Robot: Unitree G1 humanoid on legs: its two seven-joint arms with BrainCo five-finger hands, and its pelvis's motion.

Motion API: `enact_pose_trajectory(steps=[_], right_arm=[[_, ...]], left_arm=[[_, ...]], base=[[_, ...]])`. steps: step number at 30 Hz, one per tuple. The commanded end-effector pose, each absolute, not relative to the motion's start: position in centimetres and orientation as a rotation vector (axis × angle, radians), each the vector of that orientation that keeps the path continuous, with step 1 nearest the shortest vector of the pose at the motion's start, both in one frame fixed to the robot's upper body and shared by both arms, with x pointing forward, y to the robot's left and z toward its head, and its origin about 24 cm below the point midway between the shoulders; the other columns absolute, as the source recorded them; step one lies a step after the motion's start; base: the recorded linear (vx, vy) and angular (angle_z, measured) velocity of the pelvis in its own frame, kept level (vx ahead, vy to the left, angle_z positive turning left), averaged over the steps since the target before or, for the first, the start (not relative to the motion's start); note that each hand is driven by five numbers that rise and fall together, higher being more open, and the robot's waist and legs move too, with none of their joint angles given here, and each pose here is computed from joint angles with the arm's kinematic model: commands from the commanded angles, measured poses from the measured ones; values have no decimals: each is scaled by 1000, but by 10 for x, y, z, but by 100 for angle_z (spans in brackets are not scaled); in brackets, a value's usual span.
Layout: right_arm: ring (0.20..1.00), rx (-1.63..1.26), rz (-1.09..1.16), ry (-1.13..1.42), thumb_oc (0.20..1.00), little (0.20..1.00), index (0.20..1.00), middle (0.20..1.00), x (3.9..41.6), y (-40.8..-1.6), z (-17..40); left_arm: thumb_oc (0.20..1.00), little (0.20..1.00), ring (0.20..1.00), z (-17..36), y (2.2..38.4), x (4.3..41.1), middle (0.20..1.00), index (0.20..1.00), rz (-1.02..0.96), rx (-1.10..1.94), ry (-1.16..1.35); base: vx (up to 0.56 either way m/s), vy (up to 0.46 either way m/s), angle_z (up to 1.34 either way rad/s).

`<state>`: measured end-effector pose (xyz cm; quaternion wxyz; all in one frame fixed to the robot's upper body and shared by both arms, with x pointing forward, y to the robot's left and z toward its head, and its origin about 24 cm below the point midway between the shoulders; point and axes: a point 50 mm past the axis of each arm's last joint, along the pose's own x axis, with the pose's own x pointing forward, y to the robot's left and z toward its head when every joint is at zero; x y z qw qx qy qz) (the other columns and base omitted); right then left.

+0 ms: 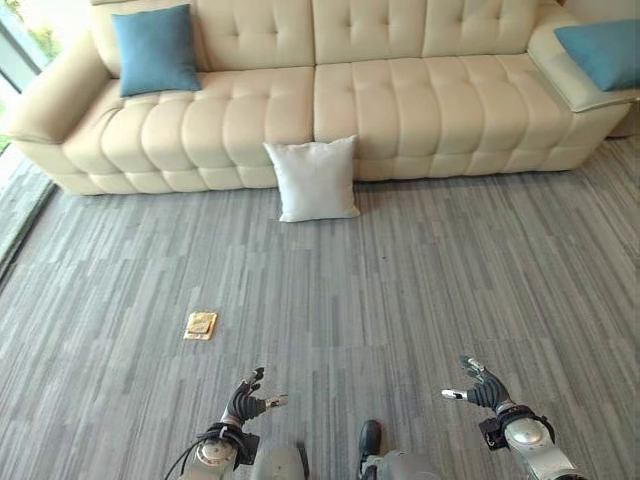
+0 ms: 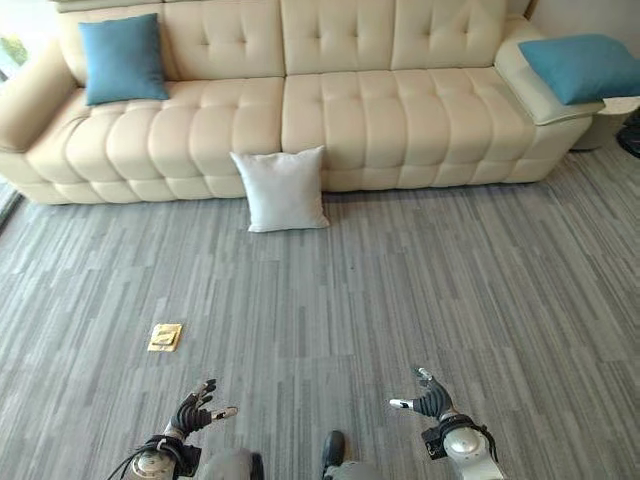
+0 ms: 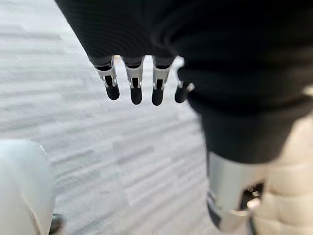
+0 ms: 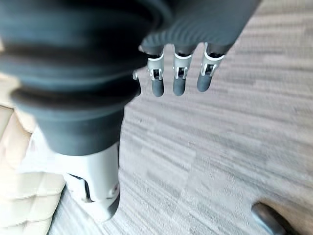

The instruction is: Pick up all the scattered cushions and arrange them neatly on the sofa.

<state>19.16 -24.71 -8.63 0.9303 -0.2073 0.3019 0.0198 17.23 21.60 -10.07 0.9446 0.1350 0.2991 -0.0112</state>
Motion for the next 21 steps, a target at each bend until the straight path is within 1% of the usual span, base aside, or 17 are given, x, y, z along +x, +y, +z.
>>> enact_pose_trajectory(steps=[1, 4, 7, 9, 15, 17, 21], right_arm=[[1000, -449, 22, 553, 1000, 1000, 1000, 1000, 195, -255, -75], [1000, -453, 28, 563, 1000, 1000, 1000, 1000, 194, -252, -78], [1000, -446, 38, 595, 1000, 1000, 1000, 1000, 189, -249, -84], [1000, -427, 57, 597, 1000, 1000, 1000, 1000, 191, -241, -87], [1000, -429, 122, 551, 1000, 1000, 1000, 1000, 205, -223, -82], [1000, -438, 121, 553, 1000, 1000, 1000, 1000, 206, -224, -81], [1000, -449, 111, 589, 1000, 1000, 1000, 1000, 196, -230, -86]], left_arm=[[1000, 1000, 1000, -83, 230, 188, 1000, 1000, 3, 300, 514], [1000, 1000, 1000, -84, 235, 185, 1000, 1000, 29, 293, 530], [1000, 1000, 1000, -88, 237, 180, 1000, 1000, 41, 289, 554], [1000, 1000, 1000, -86, 239, 183, 1000, 1000, 33, 311, 547], [1000, 1000, 1000, -78, 242, 196, 1000, 1000, 41, 326, 506], [1000, 1000, 1000, -80, 239, 196, 1000, 1000, 35, 325, 516], [1000, 1000, 1000, -90, 237, 183, 1000, 1000, 25, 319, 569]], base=[[353, -9, -48], [480, 77, -85], [581, 232, -76], [498, 340, -20], [412, 247, 36], [447, 22, 56], [305, -95, 78]])
